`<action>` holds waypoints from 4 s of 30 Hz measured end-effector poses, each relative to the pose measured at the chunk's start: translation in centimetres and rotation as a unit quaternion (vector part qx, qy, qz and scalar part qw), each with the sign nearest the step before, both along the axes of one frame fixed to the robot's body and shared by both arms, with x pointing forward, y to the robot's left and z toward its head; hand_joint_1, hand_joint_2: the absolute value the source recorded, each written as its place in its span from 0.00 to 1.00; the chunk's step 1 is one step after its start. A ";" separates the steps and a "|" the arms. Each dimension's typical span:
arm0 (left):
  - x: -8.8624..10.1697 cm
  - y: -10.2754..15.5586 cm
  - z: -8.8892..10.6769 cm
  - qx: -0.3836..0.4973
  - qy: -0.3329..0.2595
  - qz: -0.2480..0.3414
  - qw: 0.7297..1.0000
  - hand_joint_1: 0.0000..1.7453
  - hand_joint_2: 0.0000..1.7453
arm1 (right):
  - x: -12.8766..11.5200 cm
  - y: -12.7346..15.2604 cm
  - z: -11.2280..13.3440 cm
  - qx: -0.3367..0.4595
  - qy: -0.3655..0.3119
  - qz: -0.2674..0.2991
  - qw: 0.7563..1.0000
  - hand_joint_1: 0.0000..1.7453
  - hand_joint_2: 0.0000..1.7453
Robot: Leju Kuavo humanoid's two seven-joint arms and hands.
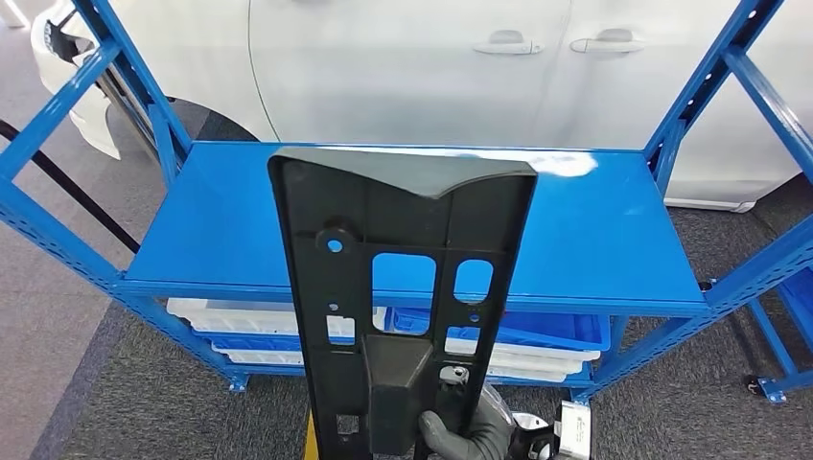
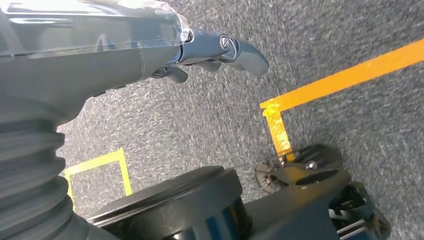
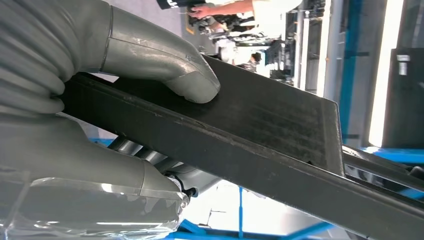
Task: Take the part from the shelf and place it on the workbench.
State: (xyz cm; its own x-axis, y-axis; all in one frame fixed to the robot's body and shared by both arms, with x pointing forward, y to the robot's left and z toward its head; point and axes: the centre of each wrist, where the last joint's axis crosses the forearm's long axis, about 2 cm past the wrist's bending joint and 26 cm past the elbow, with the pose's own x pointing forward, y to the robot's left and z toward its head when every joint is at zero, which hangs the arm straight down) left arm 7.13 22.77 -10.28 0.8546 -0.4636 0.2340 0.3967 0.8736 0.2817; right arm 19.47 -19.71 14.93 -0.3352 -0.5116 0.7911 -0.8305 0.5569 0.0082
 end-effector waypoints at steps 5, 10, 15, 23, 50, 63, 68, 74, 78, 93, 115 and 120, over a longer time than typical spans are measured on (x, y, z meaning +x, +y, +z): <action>0.5 0.0 0.1 -0.001 -0.003 0.000 1.000 0.00 1.00 | -0.1 -0.1 -0.1 -0.001 0.004 -0.002 1.000 1.00 1.00; -0.1 0.0 0.0 -0.001 0.006 0.000 1.000 0.00 1.00 | 0.1 0.0 0.0 0.000 0.006 -0.003 1.000 1.00 1.00; -0.3 0.0 0.0 -0.002 0.008 0.005 1.000 0.00 1.00 | 0.1 0.0 0.1 0.004 0.009 -0.003 1.000 1.00 1.00; -0.4 0.0 -0.1 -0.002 0.007 0.010 1.000 0.00 1.00 | 0.2 -0.2 -0.2 0.006 0.016 -0.004 1.000 1.00 1.00; -0.4 0.1 -0.1 -0.003 0.011 0.009 1.000 0.00 1.00 | 0.2 -0.2 -0.4 0.008 0.021 -0.005 1.000 1.00 1.00; 0.1 0.1 0.0 -0.004 0.005 0.011 1.000 0.00 1.00 | 0.4 -0.3 -0.4 0.007 0.020 -0.007 1.000 1.00 1.00; 0.0 0.2 0.0 -0.004 0.008 0.016 1.000 0.00 1.00 | 0.4 -0.3 -0.5 0.007 0.021 -0.006 1.000 1.00 1.00; -0.5 0.2 -0.1 -0.004 0.013 0.018 1.000 0.00 1.00 | 0.5 -0.2 -0.3 0.009 0.019 -0.004 1.000 1.00 1.00; -0.4 0.2 -0.1 -0.005 0.013 0.018 1.000 0.00 1.00 | 0.6 -0.2 -0.3 0.009 0.018 -0.004 1.000 1.00 1.00; 0.0 0.2 0.0 -0.005 0.007 0.020 1.000 0.00 1.00 | 1.0 0.0 0.1 0.014 0.011 -0.002 1.000 1.00 1.00; -0.4 0.2 -0.1 -0.006 0.015 0.032 0.999 0.00 1.00 | 1.1 0.0 0.2 0.016 0.016 0.000 1.000 1.00 1.00; -0.3 0.2 -0.1 -0.005 0.013 0.031 0.999 0.00 1.00 | 1.1 0.0 0.2 0.019 0.016 -0.001 1.000 1.00 1.00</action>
State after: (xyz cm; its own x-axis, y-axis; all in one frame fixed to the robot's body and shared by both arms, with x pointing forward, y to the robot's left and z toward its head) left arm 6.81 22.97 -10.36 0.8880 -0.4064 0.2152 0.3484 0.9000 0.2620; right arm 20.57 -19.75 15.12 -0.3111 -0.5407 0.7816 -0.8282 0.5576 0.0561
